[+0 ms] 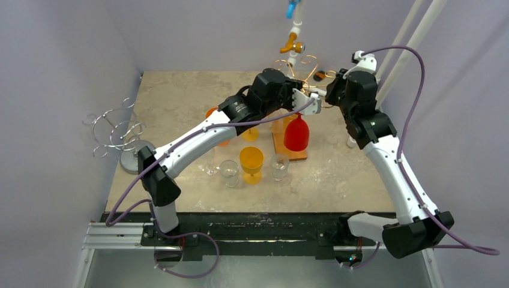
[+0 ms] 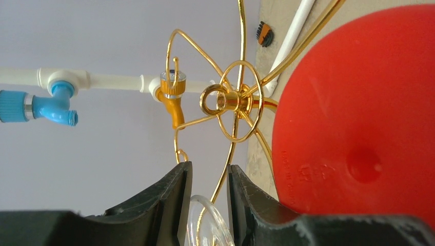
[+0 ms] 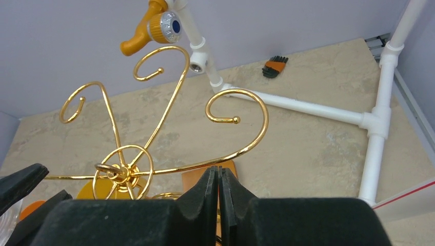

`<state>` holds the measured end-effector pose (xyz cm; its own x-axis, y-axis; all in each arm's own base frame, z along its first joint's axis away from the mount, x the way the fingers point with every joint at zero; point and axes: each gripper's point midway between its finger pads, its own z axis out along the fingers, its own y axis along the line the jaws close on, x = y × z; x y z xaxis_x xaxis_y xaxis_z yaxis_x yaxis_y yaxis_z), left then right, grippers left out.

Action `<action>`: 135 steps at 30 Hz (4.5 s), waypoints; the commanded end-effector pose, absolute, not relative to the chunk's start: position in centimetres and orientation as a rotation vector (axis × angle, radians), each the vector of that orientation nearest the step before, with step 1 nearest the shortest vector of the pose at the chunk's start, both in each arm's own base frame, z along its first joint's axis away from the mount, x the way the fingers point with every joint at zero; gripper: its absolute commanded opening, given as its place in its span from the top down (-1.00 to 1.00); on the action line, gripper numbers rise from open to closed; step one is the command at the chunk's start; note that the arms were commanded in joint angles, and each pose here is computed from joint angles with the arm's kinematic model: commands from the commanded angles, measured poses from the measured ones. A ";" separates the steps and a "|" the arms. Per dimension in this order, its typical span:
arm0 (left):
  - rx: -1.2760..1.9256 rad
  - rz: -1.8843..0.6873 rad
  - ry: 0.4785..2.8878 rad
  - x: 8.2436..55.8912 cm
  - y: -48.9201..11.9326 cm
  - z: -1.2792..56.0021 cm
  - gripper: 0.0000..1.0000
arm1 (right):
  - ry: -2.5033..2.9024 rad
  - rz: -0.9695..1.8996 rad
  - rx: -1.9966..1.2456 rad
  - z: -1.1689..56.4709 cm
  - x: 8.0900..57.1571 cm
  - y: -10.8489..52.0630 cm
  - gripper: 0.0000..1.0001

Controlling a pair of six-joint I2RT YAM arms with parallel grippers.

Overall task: Place the wine glass upside down on the wine glass rack
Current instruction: Adjust the wine rack at the center of the board.

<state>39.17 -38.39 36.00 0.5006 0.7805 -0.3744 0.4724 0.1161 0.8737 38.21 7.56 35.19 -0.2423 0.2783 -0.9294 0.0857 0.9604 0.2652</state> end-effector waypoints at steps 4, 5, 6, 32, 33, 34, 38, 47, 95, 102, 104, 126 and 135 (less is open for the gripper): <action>1.446 0.380 1.188 40.5 -35.7 36.7 0.32 | 1.808 0.206 0.270 35.3 36.0 8.6 0.80; 1.446 0.378 1.188 40.5 -35.7 36.6 0.32 | 1.810 0.205 0.267 35.1 35.8 8.8 0.80; 1.446 0.376 1.190 40.5 -35.7 36.6 0.32 | 1.810 0.209 0.263 35.1 35.6 9.2 0.80; 1.390 0.329 1.154 38.5 -33.6 38.8 0.15 | 1.719 0.188 0.364 36.7 30.8 6.6 0.81; 1.381 0.323 1.150 38.4 -33.6 39.2 0.07 | 1.718 0.186 0.370 36.6 30.6 6.4 0.81; 1.371 0.315 1.145 38.3 -33.7 39.5 0.02 | 1.717 0.186 0.374 36.6 30.4 6.3 0.81; 1.334 0.258 1.134 38.0 -34.3 40.8 -0.21 | 1.730 0.179 0.382 36.0 30.1 6.0 0.81; 1.262 0.138 1.106 37.5 -36.2 43.3 -0.31 | 1.769 0.179 0.409 32.9 28.8 5.5 0.82; 0.947 -0.477 1.524 40.2 -42.1 41.2 0.36 | 2.016 0.273 0.678 8.6 29.5 8.2 1.00; 0.950 -0.515 1.543 40.3 -43.0 39.9 0.36 | 1.986 0.248 0.695 8.1 30.4 7.9 1.00; 0.950 -0.514 1.547 40.5 -43.1 39.6 0.36 | 1.978 0.244 0.697 8.0 30.7 7.8 1.00; 0.964 -0.509 1.533 41.1 -43.1 38.8 0.44 | 2.093 0.280 0.654 2.7 31.5 9.8 1.00; 0.974 -0.490 1.535 41.1 -42.8 38.6 0.46 | 2.127 0.362 0.587 2.3 31.8 11.9 1.00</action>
<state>41.60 -43.61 37.29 0.0327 0.3122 -0.9495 0.8023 0.5584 0.2112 31.48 10.50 2.13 -0.4800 0.5445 -0.6878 0.3277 0.8386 0.4351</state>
